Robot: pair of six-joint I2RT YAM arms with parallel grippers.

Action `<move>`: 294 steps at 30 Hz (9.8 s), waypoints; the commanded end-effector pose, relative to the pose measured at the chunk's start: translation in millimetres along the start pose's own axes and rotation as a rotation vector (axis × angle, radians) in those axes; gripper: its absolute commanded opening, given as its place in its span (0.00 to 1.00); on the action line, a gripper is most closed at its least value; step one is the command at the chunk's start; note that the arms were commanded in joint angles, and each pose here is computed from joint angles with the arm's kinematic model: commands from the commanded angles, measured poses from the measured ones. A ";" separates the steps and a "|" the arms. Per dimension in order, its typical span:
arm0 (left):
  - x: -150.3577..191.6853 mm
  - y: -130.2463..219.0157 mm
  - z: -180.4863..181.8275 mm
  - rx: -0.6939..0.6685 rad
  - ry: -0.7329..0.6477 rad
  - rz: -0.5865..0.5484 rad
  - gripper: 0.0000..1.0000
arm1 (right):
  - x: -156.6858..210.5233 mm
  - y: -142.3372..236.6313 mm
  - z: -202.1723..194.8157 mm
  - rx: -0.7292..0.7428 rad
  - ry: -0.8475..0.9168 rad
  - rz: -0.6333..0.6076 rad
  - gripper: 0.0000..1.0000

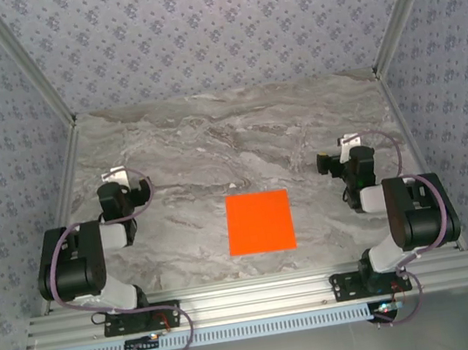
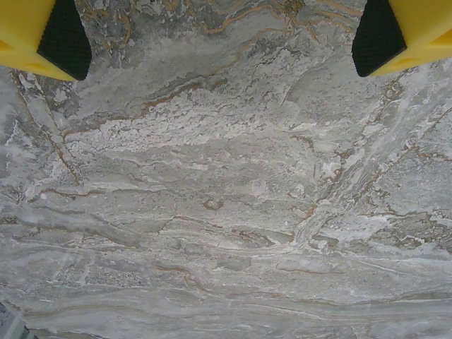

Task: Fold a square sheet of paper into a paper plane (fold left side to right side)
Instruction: Move the square sheet of paper to the center of the table, then pick up the square sheet of paper from the center of the table, then place a square sheet of paper at the center of the table, then first fold in half a square sheet of paper at the center of the table.

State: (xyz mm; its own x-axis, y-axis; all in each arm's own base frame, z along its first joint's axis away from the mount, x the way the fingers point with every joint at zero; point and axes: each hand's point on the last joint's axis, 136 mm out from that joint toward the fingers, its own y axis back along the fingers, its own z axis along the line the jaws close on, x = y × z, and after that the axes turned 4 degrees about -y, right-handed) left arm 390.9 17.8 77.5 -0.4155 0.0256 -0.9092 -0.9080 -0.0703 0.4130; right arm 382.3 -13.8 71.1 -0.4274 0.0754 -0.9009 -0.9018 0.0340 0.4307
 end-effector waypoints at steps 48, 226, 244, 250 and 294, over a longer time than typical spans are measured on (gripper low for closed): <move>13.8 183.3 -315.0 0.658 -0.435 0.426 0.98 | -47.7 109.6 86.1 -0.167 0.014 0.188 1.00; -207.0 272.8 -276.6 1.521 0.159 0.087 0.00 | -173.7 262.7 279.2 -1.353 -0.061 0.397 0.31; -3.9 155.5 -279.7 1.144 0.349 0.653 0.00 | -70.1 139.6 208.8 -0.710 -0.199 0.525 0.71; 30.0 119.6 -282.7 1.042 0.331 0.718 0.00 | -24.7 114.4 225.0 -0.683 -0.273 0.609 0.42; -7.1 124.2 -350.6 1.213 0.279 0.740 0.66 | 89.7 56.7 231.2 -0.536 -0.268 0.910 0.18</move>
State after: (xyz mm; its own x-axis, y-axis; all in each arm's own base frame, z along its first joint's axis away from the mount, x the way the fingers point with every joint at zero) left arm 294.5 -332.3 111.6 -0.9122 0.1550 -0.3794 -0.0464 0.8807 0.4715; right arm 310.1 225.0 20.8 -0.9817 0.0658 -0.1790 -0.1862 -0.5335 0.8251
